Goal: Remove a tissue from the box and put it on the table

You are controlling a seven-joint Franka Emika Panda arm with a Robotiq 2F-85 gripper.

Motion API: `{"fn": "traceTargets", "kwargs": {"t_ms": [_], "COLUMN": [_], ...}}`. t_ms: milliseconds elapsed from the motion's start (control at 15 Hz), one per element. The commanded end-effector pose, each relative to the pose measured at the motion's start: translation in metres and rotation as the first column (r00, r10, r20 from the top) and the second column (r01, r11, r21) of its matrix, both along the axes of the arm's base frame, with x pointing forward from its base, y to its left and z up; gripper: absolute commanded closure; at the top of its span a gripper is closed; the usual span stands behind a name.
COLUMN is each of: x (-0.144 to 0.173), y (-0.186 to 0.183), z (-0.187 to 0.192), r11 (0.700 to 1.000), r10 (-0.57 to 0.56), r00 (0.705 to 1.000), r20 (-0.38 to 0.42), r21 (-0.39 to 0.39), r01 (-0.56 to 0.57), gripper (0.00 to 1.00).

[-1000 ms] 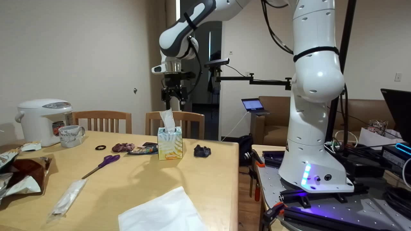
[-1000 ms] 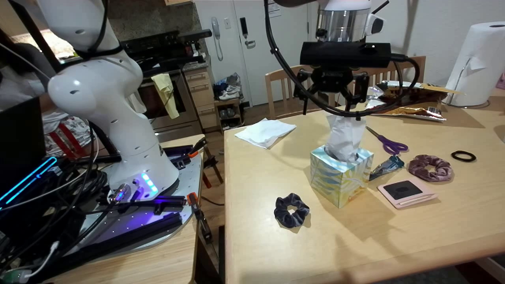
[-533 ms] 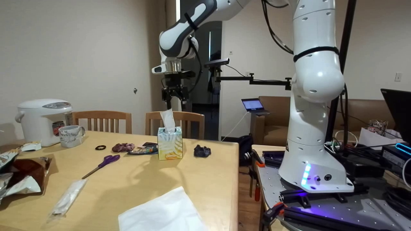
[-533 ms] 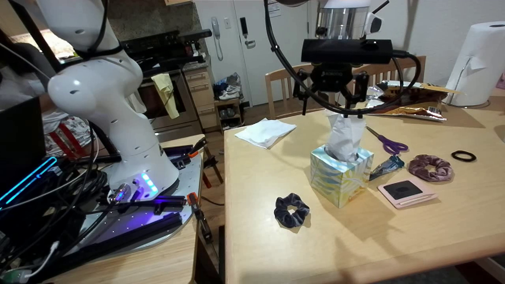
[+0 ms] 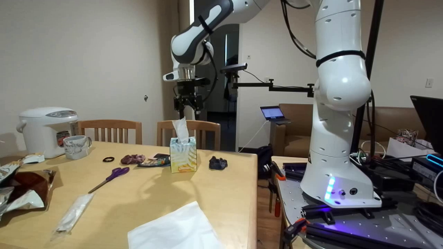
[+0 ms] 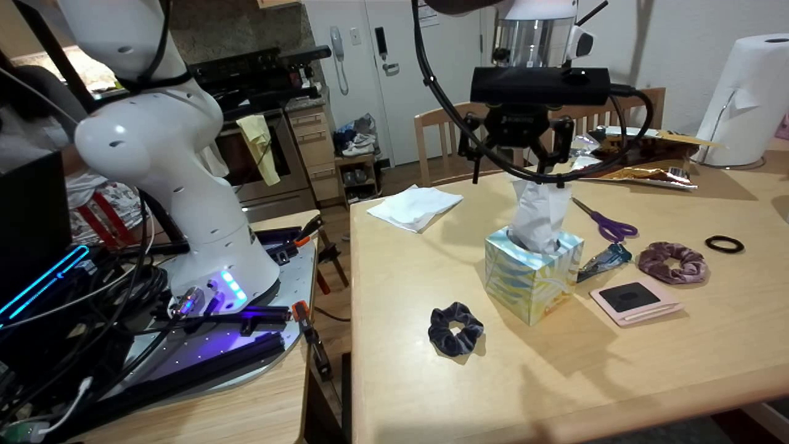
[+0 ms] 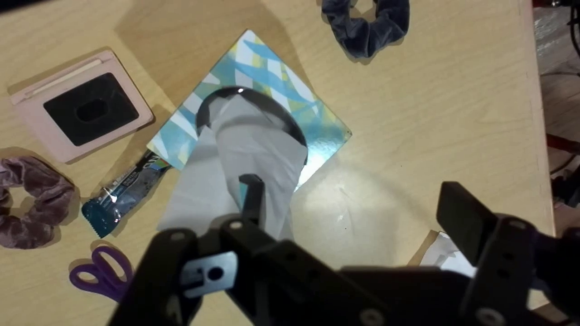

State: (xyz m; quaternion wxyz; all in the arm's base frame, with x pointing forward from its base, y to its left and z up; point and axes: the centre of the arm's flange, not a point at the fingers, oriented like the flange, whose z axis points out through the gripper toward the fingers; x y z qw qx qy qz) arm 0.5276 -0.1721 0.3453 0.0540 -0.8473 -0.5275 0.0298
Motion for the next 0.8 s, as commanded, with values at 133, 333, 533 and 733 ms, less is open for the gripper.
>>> {"fn": "traceTargets", "kwargs": {"t_ms": [133, 333, 533, 733], "x": [-0.004, -0.009, -0.011, -0.014], "y": [0.003, 0.002, 0.000, -0.002], "z": [-0.016, -0.014, -0.009, 0.002], "r11": [1.000, 1.000, 1.000, 0.999], "r10": [0.006, -0.009, -0.021, -0.037], "r00": [0.999, 0.999, 0.999, 0.998], "r20": [0.038, 0.052, 0.048, 0.052], "r21": [0.010, 0.000, -0.007, -0.020], "r01": [-0.006, 0.009, 0.022, 0.039], "gripper": [0.35, 0.56, 0.75, 0.94]}}
